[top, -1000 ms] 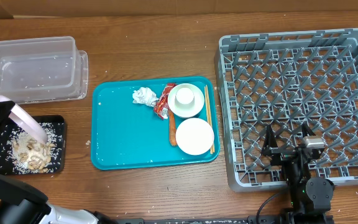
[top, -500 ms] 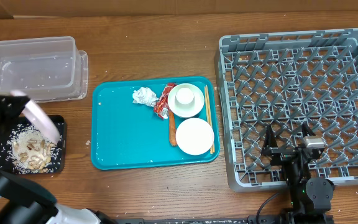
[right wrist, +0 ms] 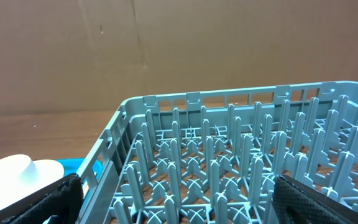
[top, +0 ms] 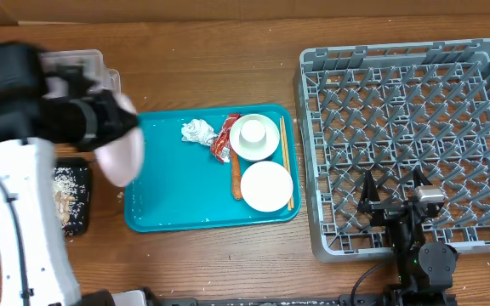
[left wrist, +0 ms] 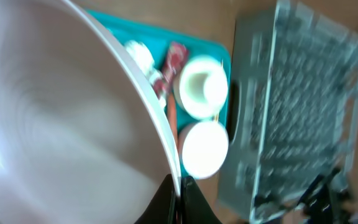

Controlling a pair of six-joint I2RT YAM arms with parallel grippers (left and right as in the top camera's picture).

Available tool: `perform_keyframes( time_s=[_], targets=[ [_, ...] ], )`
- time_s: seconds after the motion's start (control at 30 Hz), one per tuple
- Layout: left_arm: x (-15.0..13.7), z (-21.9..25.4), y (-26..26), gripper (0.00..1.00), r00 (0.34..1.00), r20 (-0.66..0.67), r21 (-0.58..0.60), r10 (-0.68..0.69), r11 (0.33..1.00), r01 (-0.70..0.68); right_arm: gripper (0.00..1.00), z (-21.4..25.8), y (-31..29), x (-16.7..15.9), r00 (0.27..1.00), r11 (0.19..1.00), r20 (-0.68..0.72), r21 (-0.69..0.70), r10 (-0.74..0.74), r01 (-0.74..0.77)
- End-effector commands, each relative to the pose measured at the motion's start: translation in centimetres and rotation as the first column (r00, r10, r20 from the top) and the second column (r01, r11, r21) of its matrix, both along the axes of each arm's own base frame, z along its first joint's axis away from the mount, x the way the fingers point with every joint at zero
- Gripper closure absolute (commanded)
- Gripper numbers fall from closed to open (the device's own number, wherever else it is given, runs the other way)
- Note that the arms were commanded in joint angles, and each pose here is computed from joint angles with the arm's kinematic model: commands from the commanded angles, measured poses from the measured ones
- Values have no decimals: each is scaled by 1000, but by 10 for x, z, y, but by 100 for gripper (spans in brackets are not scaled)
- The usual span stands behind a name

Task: Sort waste into correct bins and load items into the dishwasher
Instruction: 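Carry the empty plate back and set it on the teal tray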

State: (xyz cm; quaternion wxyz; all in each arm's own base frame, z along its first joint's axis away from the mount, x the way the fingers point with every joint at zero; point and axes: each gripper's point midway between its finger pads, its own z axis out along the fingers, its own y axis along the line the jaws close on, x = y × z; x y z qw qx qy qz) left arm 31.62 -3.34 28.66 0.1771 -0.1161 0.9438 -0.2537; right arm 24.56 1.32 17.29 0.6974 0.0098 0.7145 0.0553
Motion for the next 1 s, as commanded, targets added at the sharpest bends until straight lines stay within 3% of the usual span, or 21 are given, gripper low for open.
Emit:
perform_keyframes(
  time_s=[0.0, 0.17, 0.37, 0.53, 0.73, 0.97],
  targets=[
    [-6, -9, -31, 96, 999, -35, 203, -18, 979, 24, 0, -3, 0, 1, 1000, 1000, -3, -7, -3, 2],
    [-16, -45, -80, 96, 989, -125, 382, -79, 916, 121, 0, -3, 0, 1, 1000, 1000, -3, -7, -2, 2],
    [-27, -95, -120, 96, 955, -268, 478, -128, 843, 247, 0, -3, 0, 1, 1000, 1000, -3, -7, -2, 2],
    [-30, -136, -121, 96, 914, -402, 524, -53, 805, 277, 0, -3, 0, 1, 1000, 1000, -3, -7, -2, 2],
    [-28, -153, -114, 96, 900, -436, 569, -25, 767, 297, 0, -3, 0, 1, 1000, 1000, -3, -7, -2, 2],
    [-33, -174, -106, 96, 888, -459, 575, 34, 774, 267, 0, -3, 0, 1, 1000, 1000, -3, -7, -2, 2]
  ],
)
